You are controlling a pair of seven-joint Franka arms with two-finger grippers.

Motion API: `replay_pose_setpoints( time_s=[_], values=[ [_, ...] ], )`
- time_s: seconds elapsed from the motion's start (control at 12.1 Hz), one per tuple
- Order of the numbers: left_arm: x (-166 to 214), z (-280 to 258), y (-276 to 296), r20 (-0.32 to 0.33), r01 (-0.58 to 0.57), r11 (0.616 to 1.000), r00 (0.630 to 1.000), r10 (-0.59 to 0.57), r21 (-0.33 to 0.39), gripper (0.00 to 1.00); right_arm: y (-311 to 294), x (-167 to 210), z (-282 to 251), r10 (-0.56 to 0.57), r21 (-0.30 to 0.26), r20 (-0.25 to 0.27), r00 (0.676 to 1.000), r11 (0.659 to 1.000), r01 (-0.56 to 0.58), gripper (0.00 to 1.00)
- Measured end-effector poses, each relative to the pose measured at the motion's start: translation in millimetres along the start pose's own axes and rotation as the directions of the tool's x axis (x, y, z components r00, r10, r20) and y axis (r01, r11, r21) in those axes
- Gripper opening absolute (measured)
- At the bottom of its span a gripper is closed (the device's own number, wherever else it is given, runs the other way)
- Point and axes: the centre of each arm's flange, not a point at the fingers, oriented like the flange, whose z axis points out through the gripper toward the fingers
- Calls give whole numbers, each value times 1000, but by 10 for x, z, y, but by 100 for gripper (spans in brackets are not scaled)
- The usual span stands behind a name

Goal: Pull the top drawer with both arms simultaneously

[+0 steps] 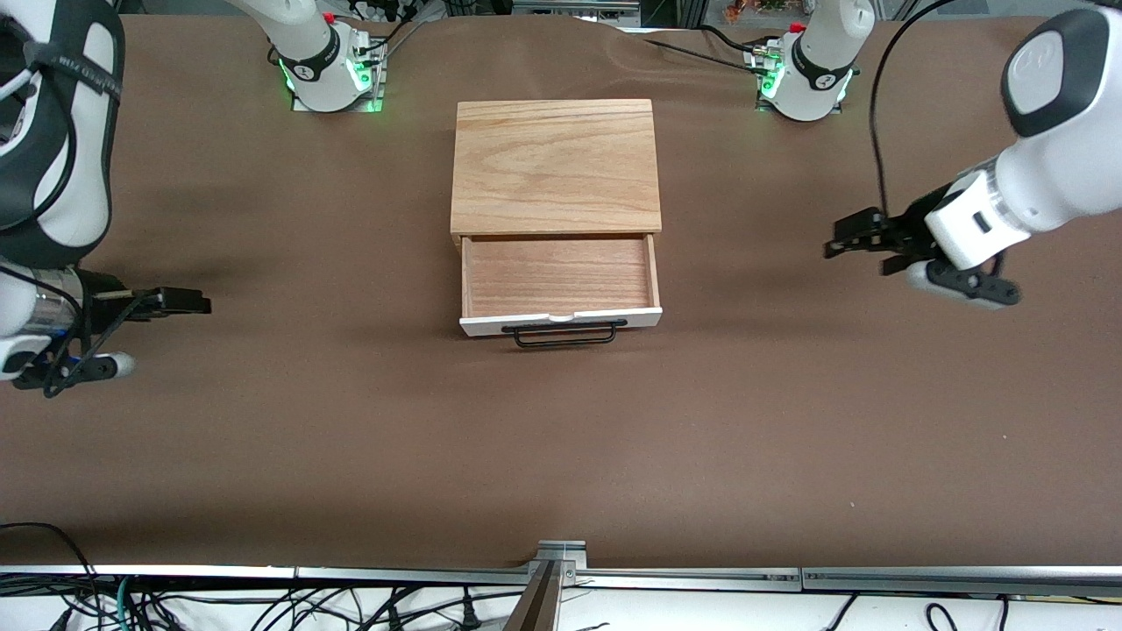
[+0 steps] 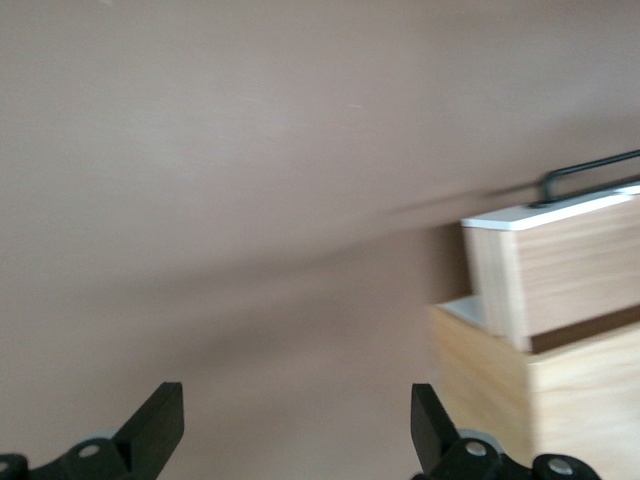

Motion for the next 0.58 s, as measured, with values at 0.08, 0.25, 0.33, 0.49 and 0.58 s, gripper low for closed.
replay_pose_setpoints(
  time_s=[0.08,0.25,0.33,0.49,0.58],
  values=[
    [-43,-105,-49,-14,-7,999,1000,8,50,100,-13,-65,-139,6,-28,-15,1000,1000,-6,100],
    [-118,-284,-111,-42,-3,997,999,7,82,100,56,-190,-394,13,-47,-53,998,999,-16,100],
    [-162,-361,-137,-50,4,997,999,0,83,100,112,-254,-509,12,-52,-71,997,999,-16,100],
    [-307,-491,-193,-28,38,996,999,-36,78,100,222,-443,-781,-9,-124,-100,995,992,-3,100],
    [-379,-556,-217,-20,58,994,998,-56,96,100,270,-565,-972,-17,-140,-145,989,990,-3,100]
  ],
)
